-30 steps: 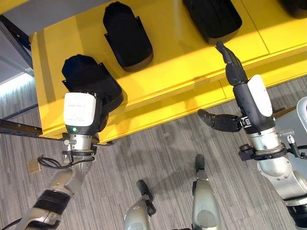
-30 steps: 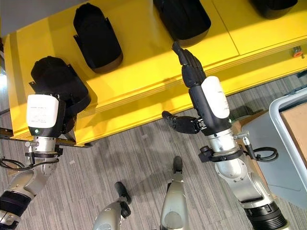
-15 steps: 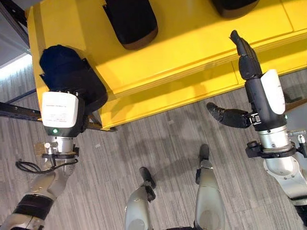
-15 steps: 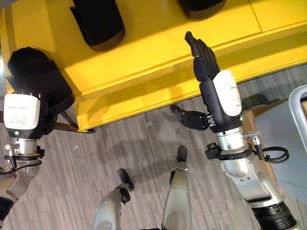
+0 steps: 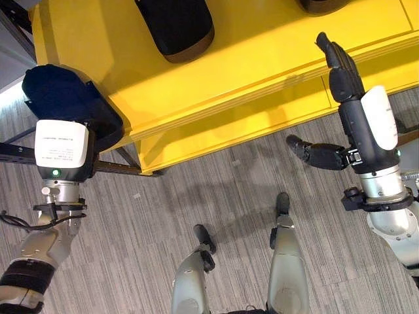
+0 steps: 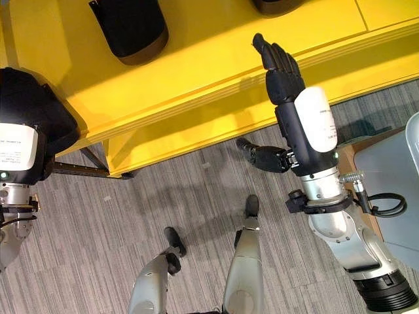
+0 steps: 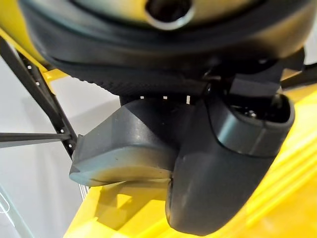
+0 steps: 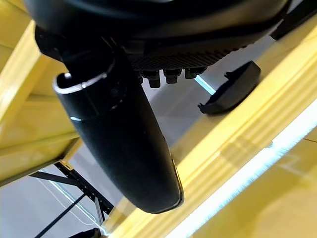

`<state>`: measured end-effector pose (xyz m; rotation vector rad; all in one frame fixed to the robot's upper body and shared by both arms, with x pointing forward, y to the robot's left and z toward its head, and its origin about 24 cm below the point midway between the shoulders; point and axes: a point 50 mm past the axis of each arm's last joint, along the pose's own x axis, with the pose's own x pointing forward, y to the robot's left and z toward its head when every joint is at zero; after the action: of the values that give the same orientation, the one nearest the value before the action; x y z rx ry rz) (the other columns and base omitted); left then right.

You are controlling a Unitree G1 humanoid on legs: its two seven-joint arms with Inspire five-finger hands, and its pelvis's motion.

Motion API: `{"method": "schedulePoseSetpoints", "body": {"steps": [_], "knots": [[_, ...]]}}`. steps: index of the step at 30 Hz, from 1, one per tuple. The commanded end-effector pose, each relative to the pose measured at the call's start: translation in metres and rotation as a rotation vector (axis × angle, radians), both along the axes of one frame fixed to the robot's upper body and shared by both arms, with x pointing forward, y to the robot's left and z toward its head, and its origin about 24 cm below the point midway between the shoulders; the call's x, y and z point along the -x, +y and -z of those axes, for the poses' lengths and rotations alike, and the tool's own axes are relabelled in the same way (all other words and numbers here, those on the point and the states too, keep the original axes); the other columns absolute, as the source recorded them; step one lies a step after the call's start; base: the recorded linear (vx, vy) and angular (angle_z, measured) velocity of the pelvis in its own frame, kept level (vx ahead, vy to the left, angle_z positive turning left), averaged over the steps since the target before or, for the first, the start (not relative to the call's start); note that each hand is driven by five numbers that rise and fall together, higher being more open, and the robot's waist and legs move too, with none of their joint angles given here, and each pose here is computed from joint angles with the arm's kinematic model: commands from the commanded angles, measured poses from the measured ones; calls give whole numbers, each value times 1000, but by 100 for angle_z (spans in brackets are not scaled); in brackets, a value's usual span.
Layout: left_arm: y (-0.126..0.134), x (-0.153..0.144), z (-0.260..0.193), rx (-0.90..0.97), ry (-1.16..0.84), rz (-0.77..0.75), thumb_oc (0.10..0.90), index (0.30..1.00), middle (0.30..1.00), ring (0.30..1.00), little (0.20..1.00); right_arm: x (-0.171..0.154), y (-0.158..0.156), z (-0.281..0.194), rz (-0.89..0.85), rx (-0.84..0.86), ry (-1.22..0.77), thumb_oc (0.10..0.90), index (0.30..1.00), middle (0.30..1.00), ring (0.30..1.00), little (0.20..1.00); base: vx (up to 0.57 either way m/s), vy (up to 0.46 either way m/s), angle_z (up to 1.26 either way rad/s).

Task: Move parts from the plastic box to the shelf.

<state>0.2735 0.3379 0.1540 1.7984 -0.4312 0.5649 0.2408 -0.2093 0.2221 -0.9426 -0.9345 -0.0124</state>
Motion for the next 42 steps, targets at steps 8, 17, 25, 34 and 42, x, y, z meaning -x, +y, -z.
{"method": "schedulePoseSetpoints", "body": {"steps": [8, 17, 25, 34, 42], "knots": [[19, -3, -95, -203, -160, -58, 400, 300, 300, 300, 300, 14, 8, -52, -105, -44, -259, 900, 1000, 1000, 1000, 1000, -18, 3, -1], [-5, -8, -118, -306, -120, 79, 400, 300, 300, 300, 300, 7, 7, -39, -79, -97, -218, 900, 1000, 1000, 1000, 1000, -7, 73, -1], [-10, 4, -102, -361, -71, 116, 400, 300, 300, 300, 300, 15, 15, -17, -140, -136, -165, 900, 1000, 1000, 1000, 1000, 162, -62, -21], [6, 2, -76, -237, 28, 82, 400, 300, 300, 300, 300, 8, 21, -26, -184, -16, -133, 900, 1000, 1000, 1000, 1000, 113, 63, 10], [2, 5, -76, -205, 46, 65, 400, 300, 300, 300, 300, 11, 24, -28, -213, 47, -161, 900, 1000, 1000, 1000, 1000, -16, 403, 9]]}}
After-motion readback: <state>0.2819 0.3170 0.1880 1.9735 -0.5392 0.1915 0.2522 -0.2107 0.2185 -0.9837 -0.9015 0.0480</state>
